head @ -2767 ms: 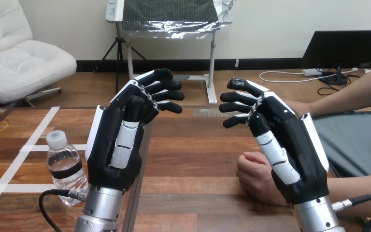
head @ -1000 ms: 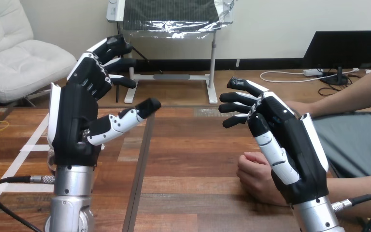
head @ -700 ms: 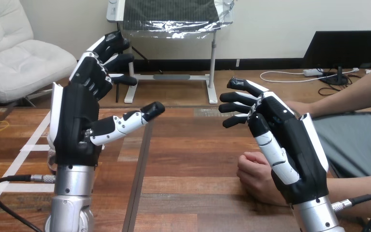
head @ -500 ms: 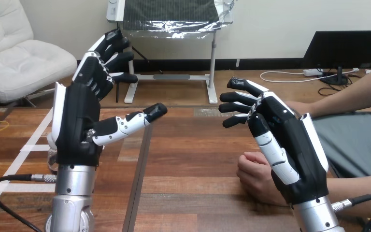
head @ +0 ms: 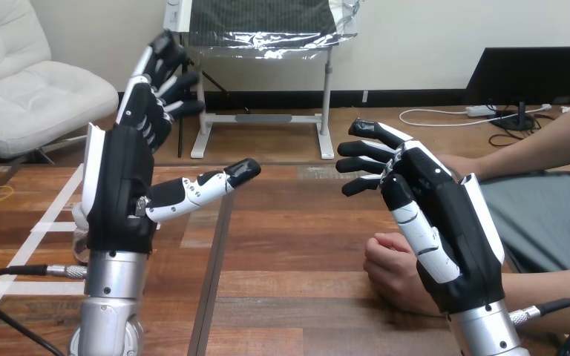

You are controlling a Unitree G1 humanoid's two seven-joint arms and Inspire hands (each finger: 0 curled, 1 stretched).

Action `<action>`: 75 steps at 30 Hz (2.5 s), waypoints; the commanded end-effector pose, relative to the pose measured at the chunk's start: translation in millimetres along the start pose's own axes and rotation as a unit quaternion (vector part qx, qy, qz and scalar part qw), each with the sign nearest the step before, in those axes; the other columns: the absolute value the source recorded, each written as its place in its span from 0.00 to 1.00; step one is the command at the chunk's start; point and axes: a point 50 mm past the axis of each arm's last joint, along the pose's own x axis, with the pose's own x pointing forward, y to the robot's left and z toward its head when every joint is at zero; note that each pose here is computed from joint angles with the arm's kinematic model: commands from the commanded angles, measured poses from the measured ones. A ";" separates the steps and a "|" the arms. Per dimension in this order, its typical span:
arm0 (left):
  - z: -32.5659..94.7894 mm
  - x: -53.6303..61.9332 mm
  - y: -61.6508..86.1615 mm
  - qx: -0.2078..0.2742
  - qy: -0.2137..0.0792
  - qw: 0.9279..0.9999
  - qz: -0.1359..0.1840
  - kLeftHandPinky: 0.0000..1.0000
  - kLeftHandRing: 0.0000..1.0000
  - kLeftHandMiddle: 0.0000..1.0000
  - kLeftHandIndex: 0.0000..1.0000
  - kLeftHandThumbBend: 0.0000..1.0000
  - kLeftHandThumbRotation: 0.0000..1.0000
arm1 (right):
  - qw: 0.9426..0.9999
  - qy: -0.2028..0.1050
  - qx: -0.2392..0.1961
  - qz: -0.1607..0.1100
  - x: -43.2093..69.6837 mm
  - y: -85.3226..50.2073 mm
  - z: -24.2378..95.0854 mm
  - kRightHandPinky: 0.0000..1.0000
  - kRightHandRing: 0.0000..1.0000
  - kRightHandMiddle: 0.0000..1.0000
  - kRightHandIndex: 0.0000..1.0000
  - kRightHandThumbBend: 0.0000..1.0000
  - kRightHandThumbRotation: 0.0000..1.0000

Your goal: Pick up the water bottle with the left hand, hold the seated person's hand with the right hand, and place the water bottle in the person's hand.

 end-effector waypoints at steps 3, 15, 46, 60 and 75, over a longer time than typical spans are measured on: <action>14.7 14.5 8.2 0.033 -0.042 0.999 0.010 0.95 0.98 0.99 0.99 1.00 0.11 | 0.999 -0.036 -0.003 -0.001 9.3 0.0 9.8 0.58 0.70 0.74 0.80 0.53 0.73; 14.1 15.6 20.7 0.070 -0.039 0.996 0.048 1.00 1.00 1.00 1.00 1.00 0.38 | 0.999 -0.035 -0.008 -0.002 8.9 0.2 9.5 0.58 0.70 0.74 0.79 0.53 0.74; 1.9 16.4 47.8 0.114 0.029 0.986 0.118 1.00 1.00 1.00 1.00 1.00 0.43 | 0.999 -0.036 -0.004 -0.002 8.5 1.0 10.2 0.58 0.70 0.74 0.79 0.53 0.74; -13.5 15.0 52.6 0.114 0.066 0.985 0.114 1.00 1.00 1.00 1.00 1.00 0.38 | 0.999 -0.035 -0.004 0.000 8.2 0.8 10.5 0.58 0.70 0.74 0.79 0.56 0.75; -31.4 11.7 51.9 0.120 0.120 0.979 0.115 1.00 1.00 1.00 1.00 1.00 0.39 | 0.999 -0.034 -0.003 0.001 8.1 0.4 11.5 0.58 0.70 0.74 0.79 0.58 0.75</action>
